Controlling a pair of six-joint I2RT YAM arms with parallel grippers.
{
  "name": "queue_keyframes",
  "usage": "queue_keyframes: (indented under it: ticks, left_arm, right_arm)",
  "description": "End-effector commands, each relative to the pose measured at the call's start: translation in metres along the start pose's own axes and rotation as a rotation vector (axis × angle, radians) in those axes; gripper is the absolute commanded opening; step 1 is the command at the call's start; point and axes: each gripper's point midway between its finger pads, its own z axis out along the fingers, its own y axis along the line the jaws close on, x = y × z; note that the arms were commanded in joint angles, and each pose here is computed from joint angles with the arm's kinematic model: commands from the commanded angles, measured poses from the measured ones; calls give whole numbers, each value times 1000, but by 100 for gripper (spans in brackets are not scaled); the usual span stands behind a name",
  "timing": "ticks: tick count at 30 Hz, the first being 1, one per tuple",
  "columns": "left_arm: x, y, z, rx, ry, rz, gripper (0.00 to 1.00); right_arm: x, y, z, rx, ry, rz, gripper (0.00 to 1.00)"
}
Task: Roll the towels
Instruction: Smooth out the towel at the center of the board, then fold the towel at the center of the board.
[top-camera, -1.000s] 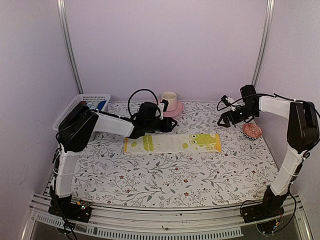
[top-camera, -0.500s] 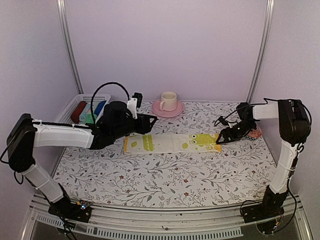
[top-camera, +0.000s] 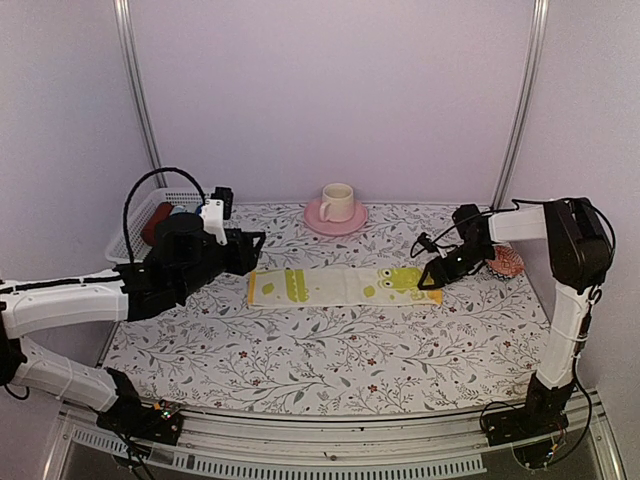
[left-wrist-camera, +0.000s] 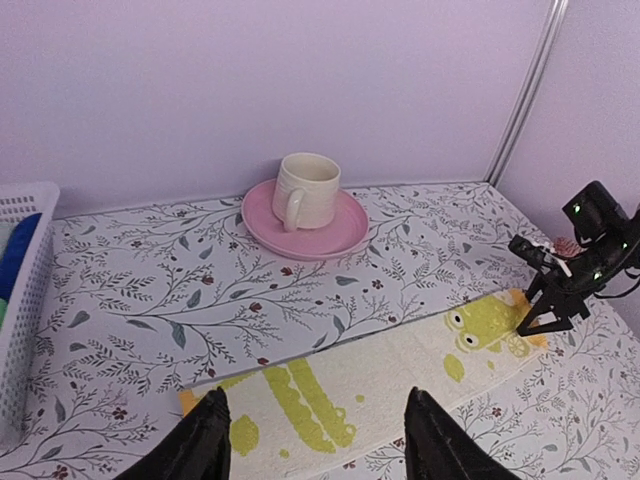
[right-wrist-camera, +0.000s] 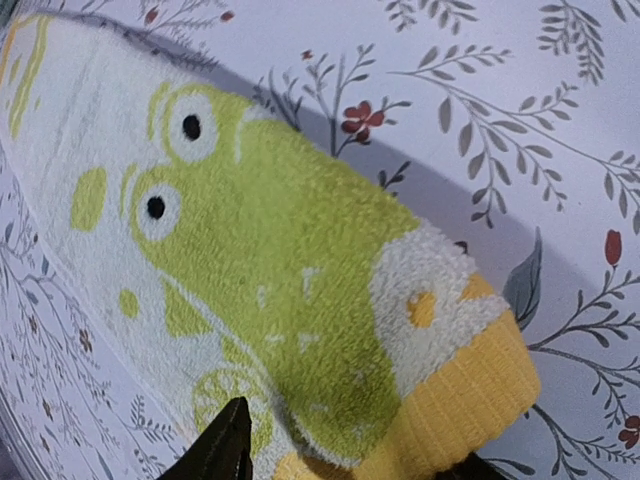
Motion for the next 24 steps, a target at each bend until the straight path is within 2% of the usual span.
queue_keyframes:
  ticks: [1,6,7,13,24]
  left_arm:
    - [0,18,-17,-86,2,51,60]
    - [-6,30,-31,-134,-16,58,59]
    - [-6,32,-33,-140,-17,58,60]
    - [0,36,-39,-149,3,62,60]
    - [16,42,-48,-140,22,37,60]
  right_arm:
    - [38,-15,19,83,123,76,44]
    - [37,-17,21,112,125,83,6]
    - [37,-17,20,112,125,85,4]
    - [33,-23,10,95,114,100,2]
    - [2,-72,-103,231,-52,127,2]
